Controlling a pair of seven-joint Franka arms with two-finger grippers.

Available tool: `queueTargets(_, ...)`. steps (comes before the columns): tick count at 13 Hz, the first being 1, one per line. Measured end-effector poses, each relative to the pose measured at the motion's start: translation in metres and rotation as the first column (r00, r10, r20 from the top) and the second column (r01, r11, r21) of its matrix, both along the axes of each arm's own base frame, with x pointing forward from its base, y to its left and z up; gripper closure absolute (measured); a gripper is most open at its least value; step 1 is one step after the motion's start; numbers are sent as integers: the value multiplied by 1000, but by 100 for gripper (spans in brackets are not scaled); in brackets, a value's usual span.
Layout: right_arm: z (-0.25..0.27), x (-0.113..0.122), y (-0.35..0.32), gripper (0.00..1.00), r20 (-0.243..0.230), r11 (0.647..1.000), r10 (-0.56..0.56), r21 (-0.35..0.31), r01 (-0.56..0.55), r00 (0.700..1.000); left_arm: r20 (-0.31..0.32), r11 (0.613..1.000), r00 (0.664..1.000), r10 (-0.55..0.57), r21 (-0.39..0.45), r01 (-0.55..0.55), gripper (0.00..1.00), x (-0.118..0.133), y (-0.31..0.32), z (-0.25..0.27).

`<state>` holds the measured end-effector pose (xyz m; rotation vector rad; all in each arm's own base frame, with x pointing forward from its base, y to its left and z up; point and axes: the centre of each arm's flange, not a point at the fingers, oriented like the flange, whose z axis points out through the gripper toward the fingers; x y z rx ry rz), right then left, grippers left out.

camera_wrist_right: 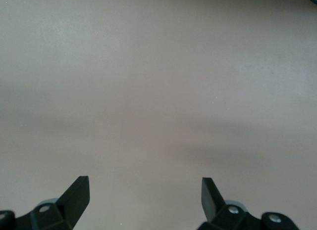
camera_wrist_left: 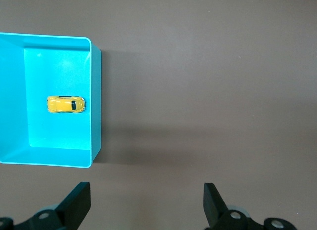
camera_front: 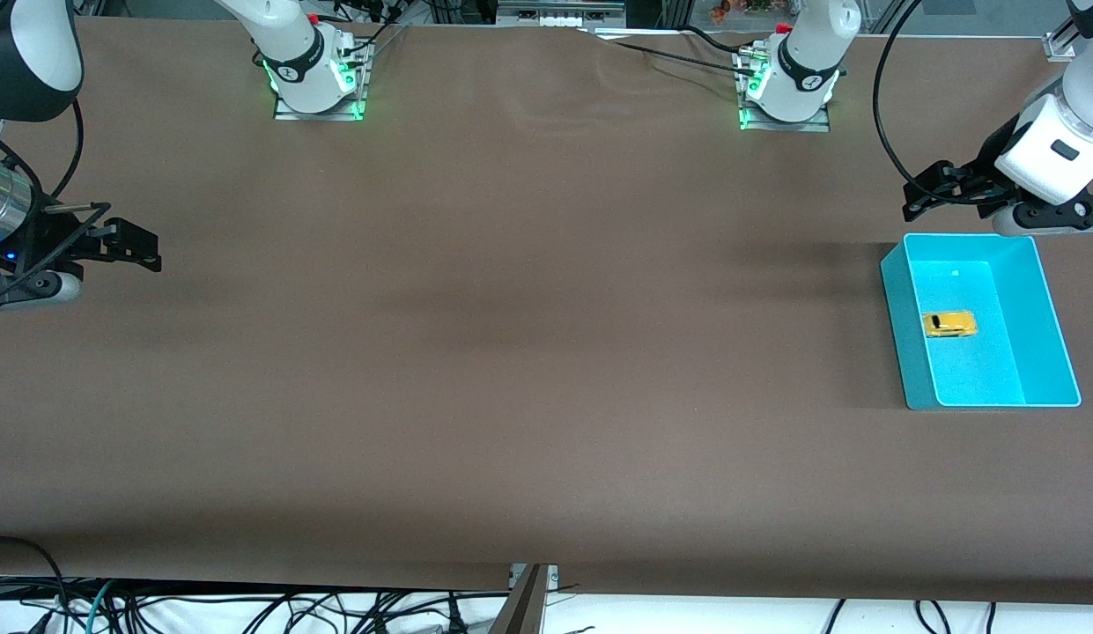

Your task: Wind and store yellow beetle car

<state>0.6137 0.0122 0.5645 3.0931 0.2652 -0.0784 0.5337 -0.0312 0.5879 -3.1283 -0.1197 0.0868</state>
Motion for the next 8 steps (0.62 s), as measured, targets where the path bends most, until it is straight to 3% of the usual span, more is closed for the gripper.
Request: queueTargets(8,0,0,0,0,0,1000,0,0,0,1000,-31,999,999,25,-34,-26,0,3,7,-8)
